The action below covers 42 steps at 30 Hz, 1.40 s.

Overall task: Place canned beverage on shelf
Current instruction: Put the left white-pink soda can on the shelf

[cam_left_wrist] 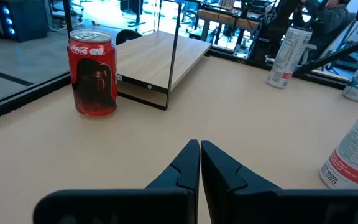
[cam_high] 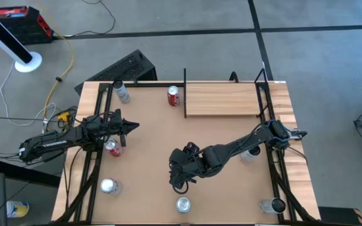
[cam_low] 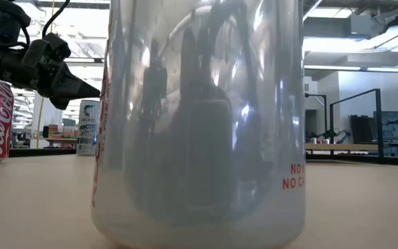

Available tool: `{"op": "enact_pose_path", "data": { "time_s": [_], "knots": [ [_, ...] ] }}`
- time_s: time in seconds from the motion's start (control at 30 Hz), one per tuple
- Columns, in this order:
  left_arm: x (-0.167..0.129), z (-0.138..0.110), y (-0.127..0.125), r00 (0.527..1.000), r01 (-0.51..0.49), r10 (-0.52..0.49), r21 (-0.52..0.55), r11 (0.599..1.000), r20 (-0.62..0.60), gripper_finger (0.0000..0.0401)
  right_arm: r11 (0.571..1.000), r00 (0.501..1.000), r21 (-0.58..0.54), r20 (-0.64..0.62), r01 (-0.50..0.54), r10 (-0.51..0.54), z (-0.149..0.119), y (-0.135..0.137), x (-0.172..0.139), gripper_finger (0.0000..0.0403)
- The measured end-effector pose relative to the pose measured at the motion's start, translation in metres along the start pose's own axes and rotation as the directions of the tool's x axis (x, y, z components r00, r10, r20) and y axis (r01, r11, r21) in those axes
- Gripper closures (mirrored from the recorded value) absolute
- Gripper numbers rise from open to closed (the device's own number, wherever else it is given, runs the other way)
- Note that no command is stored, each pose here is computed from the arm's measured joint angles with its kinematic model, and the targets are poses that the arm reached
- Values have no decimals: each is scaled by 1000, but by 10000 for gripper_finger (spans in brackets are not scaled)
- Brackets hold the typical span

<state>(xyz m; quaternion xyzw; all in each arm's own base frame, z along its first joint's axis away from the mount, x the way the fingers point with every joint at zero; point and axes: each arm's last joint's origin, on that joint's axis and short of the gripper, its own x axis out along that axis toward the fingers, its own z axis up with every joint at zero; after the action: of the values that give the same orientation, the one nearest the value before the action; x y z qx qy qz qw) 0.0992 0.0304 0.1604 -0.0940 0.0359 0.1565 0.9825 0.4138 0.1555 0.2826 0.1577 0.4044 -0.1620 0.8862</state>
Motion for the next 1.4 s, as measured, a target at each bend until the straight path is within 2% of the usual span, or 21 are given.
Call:
{"op": "enact_pose_path", "data": {
  "time_s": [0.13,0.3,0.37,0.5,1.23,1.4],
  "knots": [
    [0,0,0,1000,0,0,0,1000,0,401,1000,1000,9,-1,2,-2,0,0,0,23],
    [0,0,0,1000,0,0,0,1000,0,401,999,998,-14,-52,41,-42,-11,1,21,23],
    [0,0,0,1000,0,0,0,1000,0,401,1000,998,-13,-57,26,-27,-12,3,31,23],
    [0,0,0,1000,0,0,0,1000,-1,401,999,996,-39,-81,34,-37,-14,1,35,23],
    [0,0,0,1000,0,0,0,1000,0,401,998,996,-60,-83,17,-22,-2,3,21,23],
    [0,0,0,1000,0,0,0,1000,0,401,997,996,-73,-80,19,-25,-2,3,21,35]
  ]
}}
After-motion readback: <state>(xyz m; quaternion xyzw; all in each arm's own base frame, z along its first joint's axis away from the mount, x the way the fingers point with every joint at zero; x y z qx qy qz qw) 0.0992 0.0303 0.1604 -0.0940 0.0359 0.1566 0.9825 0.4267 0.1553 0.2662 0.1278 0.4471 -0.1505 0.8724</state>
